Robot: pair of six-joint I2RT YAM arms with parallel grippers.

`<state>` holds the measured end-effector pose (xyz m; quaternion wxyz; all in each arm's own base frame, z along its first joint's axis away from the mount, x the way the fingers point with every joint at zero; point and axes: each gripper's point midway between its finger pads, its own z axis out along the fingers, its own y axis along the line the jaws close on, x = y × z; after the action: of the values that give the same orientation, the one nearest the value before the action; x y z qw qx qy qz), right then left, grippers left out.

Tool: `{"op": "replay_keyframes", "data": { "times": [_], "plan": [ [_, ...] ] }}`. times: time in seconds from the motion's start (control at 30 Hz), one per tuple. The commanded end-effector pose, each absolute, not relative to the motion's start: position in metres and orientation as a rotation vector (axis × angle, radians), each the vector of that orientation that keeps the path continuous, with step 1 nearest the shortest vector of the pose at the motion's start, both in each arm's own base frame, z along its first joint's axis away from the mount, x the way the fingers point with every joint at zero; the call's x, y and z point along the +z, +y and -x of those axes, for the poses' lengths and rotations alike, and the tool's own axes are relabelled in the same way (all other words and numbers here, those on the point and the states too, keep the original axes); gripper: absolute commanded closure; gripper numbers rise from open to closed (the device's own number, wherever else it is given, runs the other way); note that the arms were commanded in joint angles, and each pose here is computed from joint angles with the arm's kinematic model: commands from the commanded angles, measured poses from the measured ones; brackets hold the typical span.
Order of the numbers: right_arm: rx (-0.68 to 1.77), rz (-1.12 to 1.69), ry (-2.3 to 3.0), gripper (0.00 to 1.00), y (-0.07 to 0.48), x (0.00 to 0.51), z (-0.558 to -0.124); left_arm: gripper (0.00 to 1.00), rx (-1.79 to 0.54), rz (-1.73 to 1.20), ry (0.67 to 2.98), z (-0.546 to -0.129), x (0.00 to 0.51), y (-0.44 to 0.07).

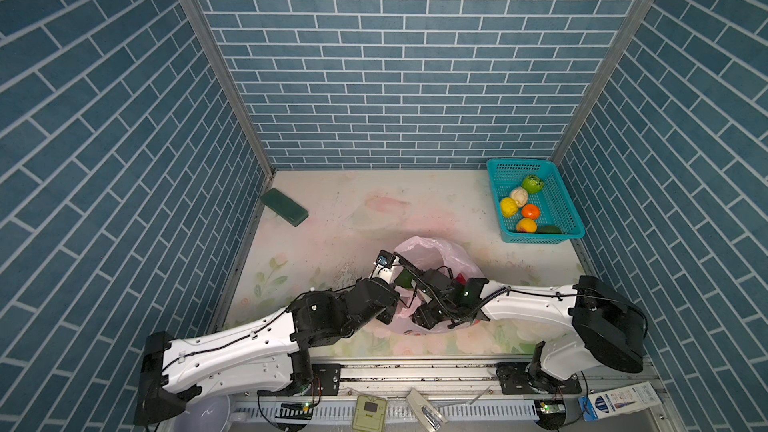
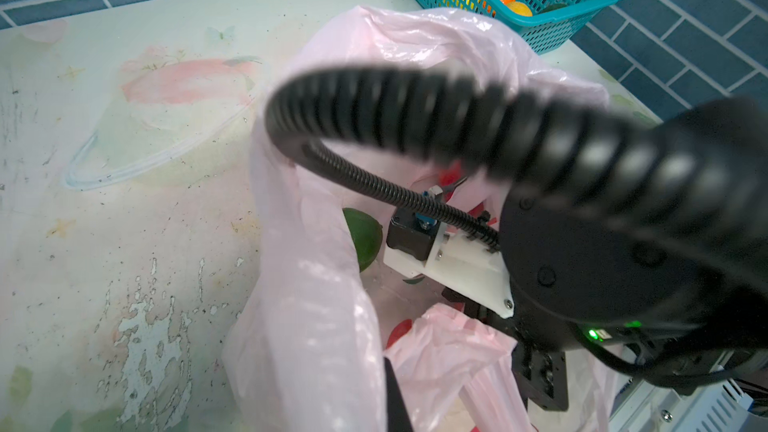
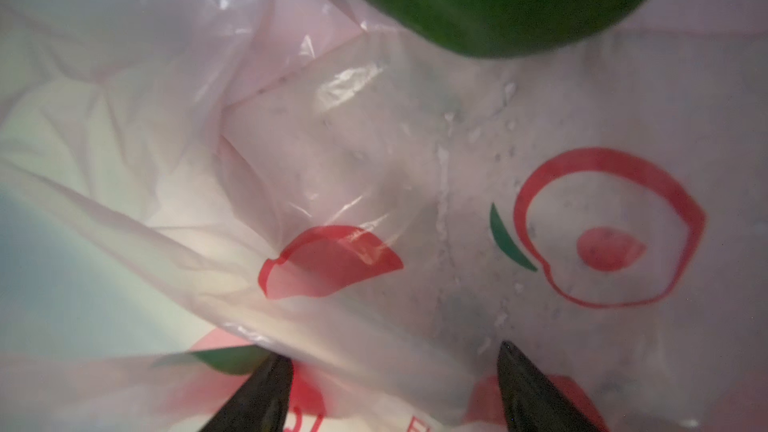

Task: Untie the knot of the plastic bag and take out the fruit
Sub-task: 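Move the right gripper back into the bag toward the dark green fruit, then close the right gripper on the dark green fruit inside the bag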

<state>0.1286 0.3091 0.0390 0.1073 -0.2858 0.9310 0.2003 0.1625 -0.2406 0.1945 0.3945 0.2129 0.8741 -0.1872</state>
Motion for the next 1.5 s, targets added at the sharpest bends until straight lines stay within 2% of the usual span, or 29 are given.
{"op": "replay_keyframes", "data": {
  "times": [0.0, 0.2, 0.37, 1.07, 1.13, 1.37, 1.47],
  "plan": [
    [0.702, 0.749, 2.663, 0.17, 0.338, 0.073, -0.150, 1.00, -0.452, -0.549, 2.243, -0.160, 0.186, -0.232],
    [0.736, 0.486, 2.621, 0.05, 0.339, 0.095, -0.189, 1.00, -0.467, -0.550, 2.241, -0.161, 0.184, -0.236],
    [0.717, 0.368, 2.591, 0.02, 0.342, 0.102, -0.215, 1.00, -0.474, -0.547, 2.238, -0.161, 0.183, -0.238],
    [0.642, 0.341, 2.539, 0.02, 0.380, 0.069, -0.258, 1.00, -0.482, -0.548, 2.251, -0.162, 0.175, -0.236],
    [0.614, 0.326, 2.544, 0.08, 0.379, 0.063, -0.262, 1.00, -0.481, -0.548, 2.256, -0.162, 0.174, -0.235],
    [0.591, 0.301, 2.555, 0.41, 0.369, 0.059, -0.262, 1.00, -0.470, -0.550, 2.266, -0.159, 0.169, -0.229],
    [0.597, 0.296, 2.557, 0.44, 0.363, 0.061, -0.259, 1.00, -0.470, -0.553, 2.269, -0.159, 0.167, -0.229]
  ]
}}
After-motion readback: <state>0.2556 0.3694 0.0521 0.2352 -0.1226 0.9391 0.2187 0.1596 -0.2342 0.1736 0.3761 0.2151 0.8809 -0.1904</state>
